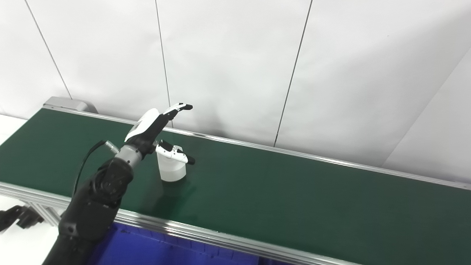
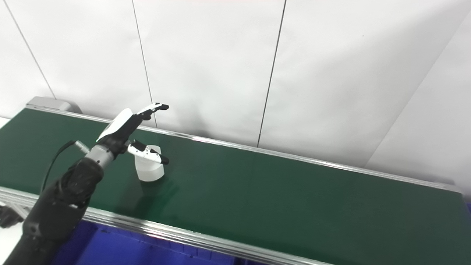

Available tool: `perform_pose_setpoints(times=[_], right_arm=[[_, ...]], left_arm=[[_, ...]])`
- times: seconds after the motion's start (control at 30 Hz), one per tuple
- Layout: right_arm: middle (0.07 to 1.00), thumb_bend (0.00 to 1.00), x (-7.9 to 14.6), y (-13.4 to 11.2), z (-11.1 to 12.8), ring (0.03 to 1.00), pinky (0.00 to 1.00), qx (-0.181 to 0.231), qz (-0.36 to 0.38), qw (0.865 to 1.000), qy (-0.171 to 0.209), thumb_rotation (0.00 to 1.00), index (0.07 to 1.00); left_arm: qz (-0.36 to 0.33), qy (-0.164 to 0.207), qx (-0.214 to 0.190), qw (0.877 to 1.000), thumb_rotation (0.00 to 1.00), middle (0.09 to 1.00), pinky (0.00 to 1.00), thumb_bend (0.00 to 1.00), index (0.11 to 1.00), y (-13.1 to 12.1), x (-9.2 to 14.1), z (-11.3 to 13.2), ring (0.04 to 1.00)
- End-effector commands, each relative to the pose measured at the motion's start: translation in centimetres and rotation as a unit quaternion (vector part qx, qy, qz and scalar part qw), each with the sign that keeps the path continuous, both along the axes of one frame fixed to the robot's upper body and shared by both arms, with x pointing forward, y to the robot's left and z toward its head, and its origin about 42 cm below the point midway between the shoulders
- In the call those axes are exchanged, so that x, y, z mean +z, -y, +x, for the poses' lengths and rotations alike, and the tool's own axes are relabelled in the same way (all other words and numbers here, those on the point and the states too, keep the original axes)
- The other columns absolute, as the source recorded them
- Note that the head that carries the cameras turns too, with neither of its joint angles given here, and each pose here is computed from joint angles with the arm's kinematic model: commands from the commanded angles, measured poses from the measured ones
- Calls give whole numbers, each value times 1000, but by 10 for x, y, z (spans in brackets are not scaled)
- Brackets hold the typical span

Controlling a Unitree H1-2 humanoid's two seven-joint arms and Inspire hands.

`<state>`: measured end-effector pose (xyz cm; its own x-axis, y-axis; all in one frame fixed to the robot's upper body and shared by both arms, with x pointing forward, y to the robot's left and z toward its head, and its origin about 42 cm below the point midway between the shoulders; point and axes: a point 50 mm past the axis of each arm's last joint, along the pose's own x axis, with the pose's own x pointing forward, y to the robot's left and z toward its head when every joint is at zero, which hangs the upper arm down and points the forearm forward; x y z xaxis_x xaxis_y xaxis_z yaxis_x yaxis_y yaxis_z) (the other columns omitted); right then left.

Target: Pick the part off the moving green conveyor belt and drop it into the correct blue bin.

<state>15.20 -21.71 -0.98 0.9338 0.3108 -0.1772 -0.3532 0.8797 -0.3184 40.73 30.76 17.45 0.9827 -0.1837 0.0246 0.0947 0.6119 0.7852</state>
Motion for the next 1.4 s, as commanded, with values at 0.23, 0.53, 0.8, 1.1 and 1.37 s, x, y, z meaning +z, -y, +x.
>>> perform_pose_setpoints(times=[0.23,0.53,0.8,1.1,1.37], right_arm=[[727,801,10,0,2,736,706,10,20,999,34,194,815],[723,793,12,-1,1,728,706,5,26,999,37,186,812],[717,786,12,-1,3,725,703,4,24,999,39,183,812],[721,777,12,0,4,736,715,4,22,999,38,219,820],[719,773,12,-1,4,732,708,0,27,999,37,212,818]], left_arm=[[102,-26,8,994,160,1000,1000,923,898,7,8,38,1000],[98,-147,-38,984,141,1000,1000,957,922,23,-15,35,1000],[159,-261,-42,951,6,1000,862,871,892,32,-20,26,988],[183,-339,-64,921,0,881,689,824,780,40,-10,25,793],[194,-250,-43,948,0,530,414,501,495,42,-5,20,441]])
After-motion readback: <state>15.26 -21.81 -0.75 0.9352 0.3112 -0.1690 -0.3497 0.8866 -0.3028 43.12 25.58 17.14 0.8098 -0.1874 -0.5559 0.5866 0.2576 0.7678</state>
